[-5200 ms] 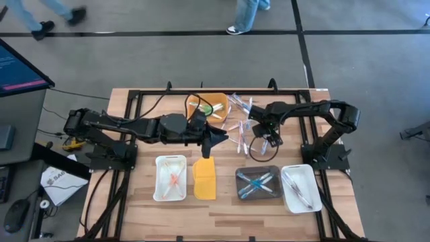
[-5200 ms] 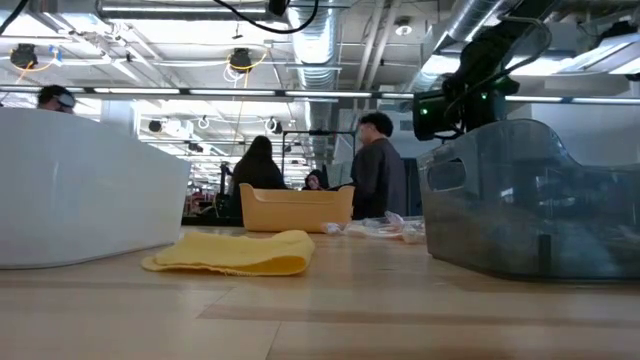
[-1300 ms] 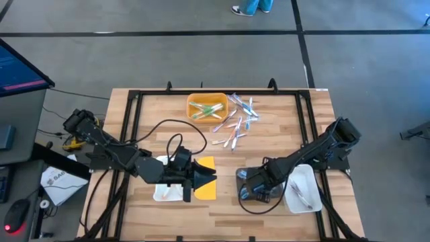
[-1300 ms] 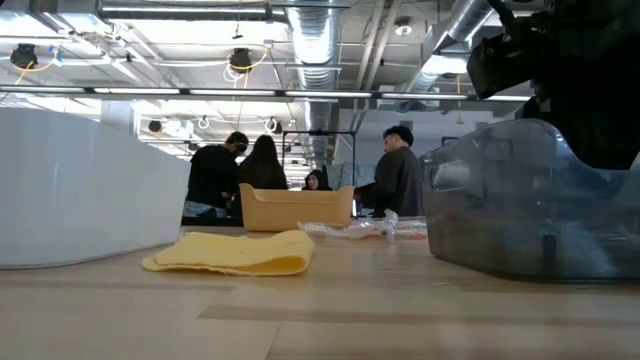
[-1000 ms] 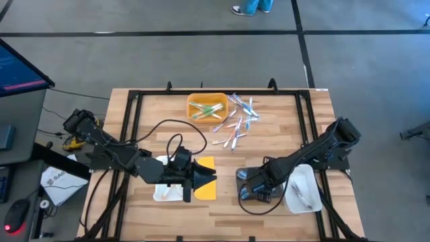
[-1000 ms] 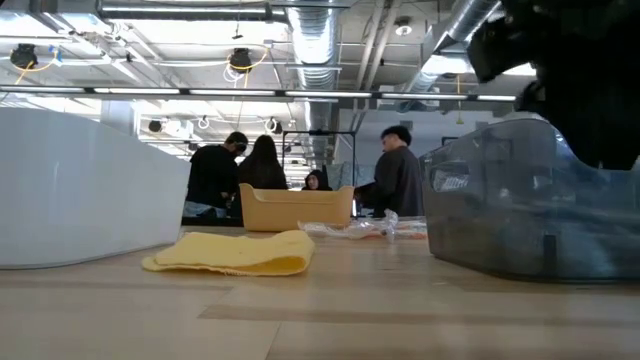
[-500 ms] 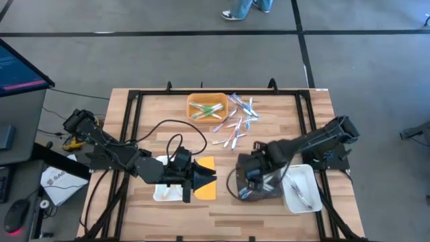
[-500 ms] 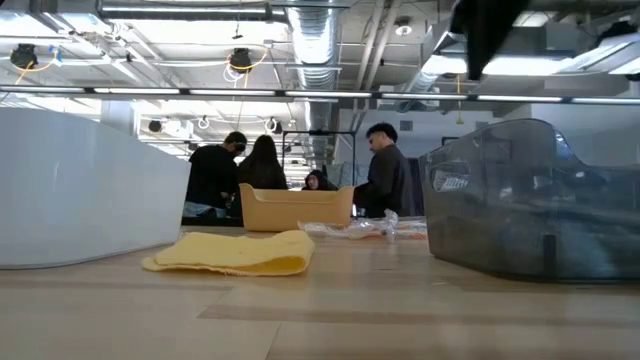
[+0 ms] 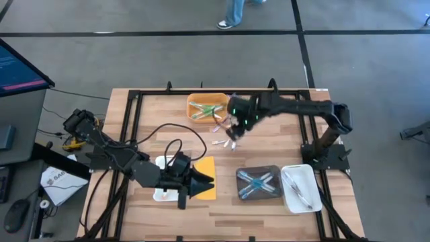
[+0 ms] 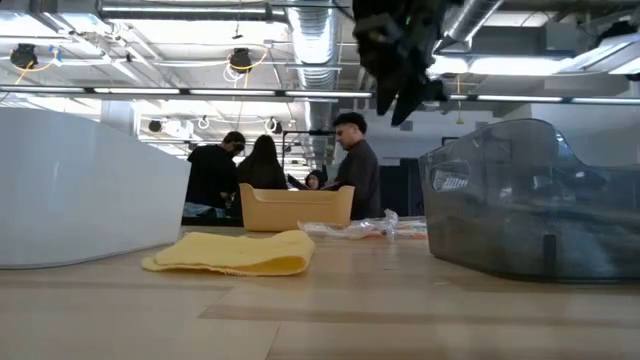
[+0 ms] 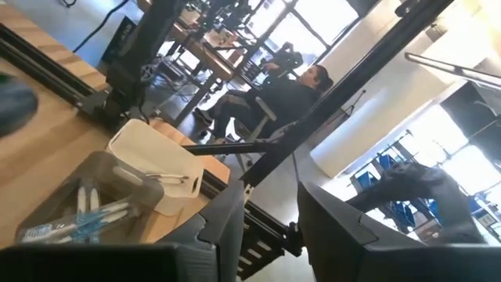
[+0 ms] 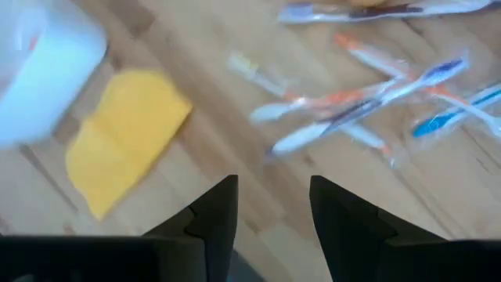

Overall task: Pick & Place Toothbrushes
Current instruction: Put the purple toothbrush into the right white bin

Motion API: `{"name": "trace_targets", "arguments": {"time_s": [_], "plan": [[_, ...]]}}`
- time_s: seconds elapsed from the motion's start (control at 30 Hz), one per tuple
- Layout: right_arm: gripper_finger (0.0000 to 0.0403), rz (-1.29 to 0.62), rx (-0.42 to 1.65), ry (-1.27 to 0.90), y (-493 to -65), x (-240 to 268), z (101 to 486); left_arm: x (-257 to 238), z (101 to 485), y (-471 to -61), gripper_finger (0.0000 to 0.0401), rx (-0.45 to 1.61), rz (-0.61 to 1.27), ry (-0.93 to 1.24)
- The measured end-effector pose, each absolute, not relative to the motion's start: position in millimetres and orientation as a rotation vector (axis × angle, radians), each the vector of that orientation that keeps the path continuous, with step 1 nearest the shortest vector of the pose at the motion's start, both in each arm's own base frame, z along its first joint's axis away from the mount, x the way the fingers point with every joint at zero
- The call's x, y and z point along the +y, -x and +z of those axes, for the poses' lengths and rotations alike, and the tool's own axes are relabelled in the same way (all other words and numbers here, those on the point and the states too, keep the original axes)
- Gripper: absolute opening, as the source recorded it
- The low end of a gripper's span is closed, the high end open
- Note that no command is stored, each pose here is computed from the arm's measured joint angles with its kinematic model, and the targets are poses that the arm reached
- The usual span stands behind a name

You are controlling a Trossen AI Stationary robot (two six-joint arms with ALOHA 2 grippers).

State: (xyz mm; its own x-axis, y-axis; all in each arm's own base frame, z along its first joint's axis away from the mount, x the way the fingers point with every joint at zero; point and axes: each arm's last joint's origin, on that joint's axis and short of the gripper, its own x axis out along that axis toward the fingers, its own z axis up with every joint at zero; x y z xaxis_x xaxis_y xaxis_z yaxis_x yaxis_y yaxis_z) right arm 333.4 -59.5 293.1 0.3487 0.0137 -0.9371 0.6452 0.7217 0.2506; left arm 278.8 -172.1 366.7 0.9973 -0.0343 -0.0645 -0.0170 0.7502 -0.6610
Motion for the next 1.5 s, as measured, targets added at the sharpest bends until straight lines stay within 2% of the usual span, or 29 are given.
{"name": "trace_targets", "arguments": {"time_s": [0.13, 0.3, 0.57, 0.67, 0.93, 1.17, 1.5], "plan": [[0.0157, -0.482, 1.112, -0.821, -326.9, -101.8, 275.4, -172.4, 366.7, -278.5, 0.0117, 0.074, -0.009, 0.721], [0.0154, -0.505, 1.072, -0.931, -316.9, -128.9, 248.5, -169.2, 366.7, -279.9, 0.0117, 0.057, 0.032, 0.713], [0.0153, -0.497, 1.085, -1.042, -308.3, -133.6, 224.9, -148.6, 367.2, -284.7, 0.0117, -0.082, 0.372, 0.683], [0.0155, -0.511, 1.084, -1.02, -309.5, -131.0, 223.6, -138.9, 367.2, -289.1, 0.0117, -0.089, 0.42, 0.632], [0.0143, -0.609, 1.14, -0.98, -322.8, -121.4, 197.5, -118.8, 371.1, -295.1, 0.0117, -0.053, 0.376, 0.56], [0.0151, -0.663, 1.234, -1.032, -335.7, -109.2, 163.8, -111.0, 382.9, -278.3, 0.0117, -0.01, 0.326, 0.514], [0.0149, -0.705, 1.178, -1.085, -342.0, -112.2, 158.3, -108.8, 390.1, -252.3, 0.0117, 0.067, 0.306, 0.462]]}}
